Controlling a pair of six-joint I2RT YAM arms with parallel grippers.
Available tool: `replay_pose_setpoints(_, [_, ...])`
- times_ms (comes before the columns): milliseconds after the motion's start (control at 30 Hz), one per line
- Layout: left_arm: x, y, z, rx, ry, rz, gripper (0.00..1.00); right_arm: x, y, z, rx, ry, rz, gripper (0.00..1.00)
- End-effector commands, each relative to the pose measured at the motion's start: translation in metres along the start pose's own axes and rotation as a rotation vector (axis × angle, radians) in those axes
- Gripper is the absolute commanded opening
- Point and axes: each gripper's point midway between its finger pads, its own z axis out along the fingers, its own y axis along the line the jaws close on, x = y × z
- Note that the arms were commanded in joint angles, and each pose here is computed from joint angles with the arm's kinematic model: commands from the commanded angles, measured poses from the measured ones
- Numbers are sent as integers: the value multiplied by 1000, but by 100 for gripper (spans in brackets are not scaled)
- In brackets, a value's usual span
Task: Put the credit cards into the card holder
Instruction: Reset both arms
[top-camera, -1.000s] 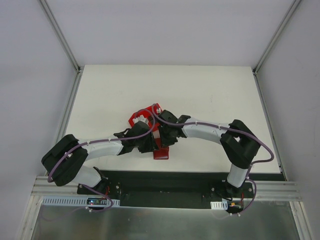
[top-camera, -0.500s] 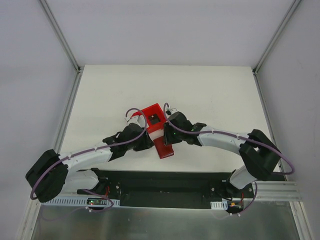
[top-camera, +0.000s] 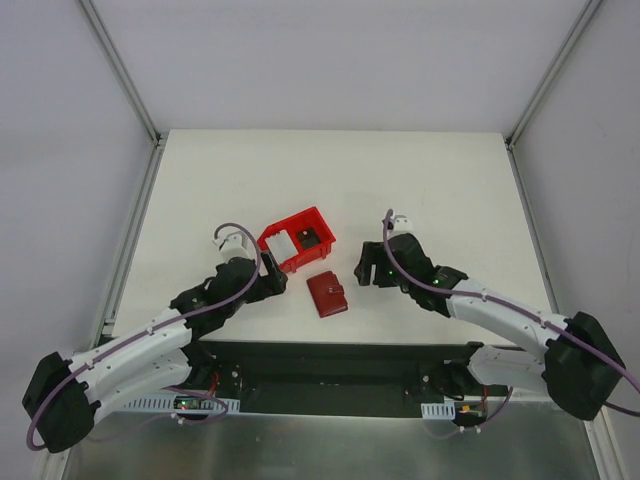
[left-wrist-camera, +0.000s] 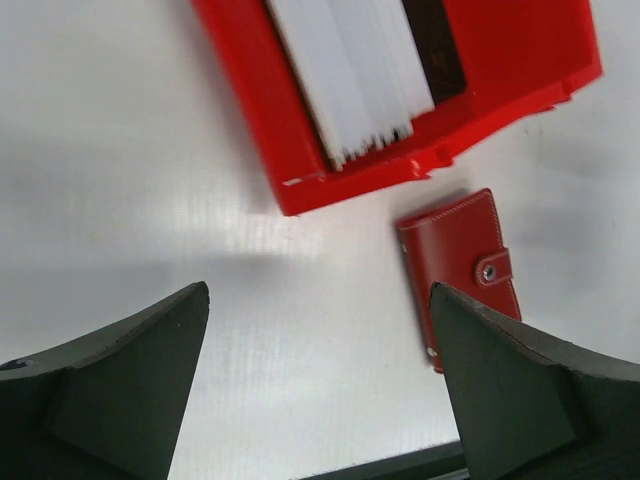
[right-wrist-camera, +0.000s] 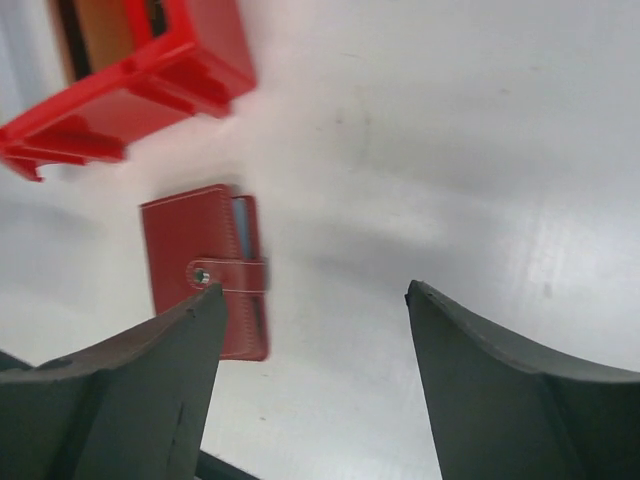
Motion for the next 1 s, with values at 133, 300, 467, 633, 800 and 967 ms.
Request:
replay_pose_setpoints(133, [-31, 75, -11, -238, -110, -60, 99, -27, -84, -45, 264, -190, 40, 94])
replay_pose_setpoints(300, [-50, 98, -14, -279, -129, -147, 99, -39, -136, -68, 426, -221, 98, 96])
replay_pose_setpoints(467, [-59, 94, -18, -303, -109, -157, 99, -34, -214, -102, 717, -162, 260, 96])
replay_pose_setpoints(633, [-59, 97, -19, -352, -85, -177, 99, -33, -255, -118, 874, -186, 224, 96])
replay_pose_setpoints(800, [-68, 95, -19, -357, -93, -156, 99, -30, -264, -113, 881, -237, 150, 96])
replay_pose_setpoints(967, [-73, 94, -21, -356, -110, -132, 99, -26, -282, -104, 938, -306, 102, 96])
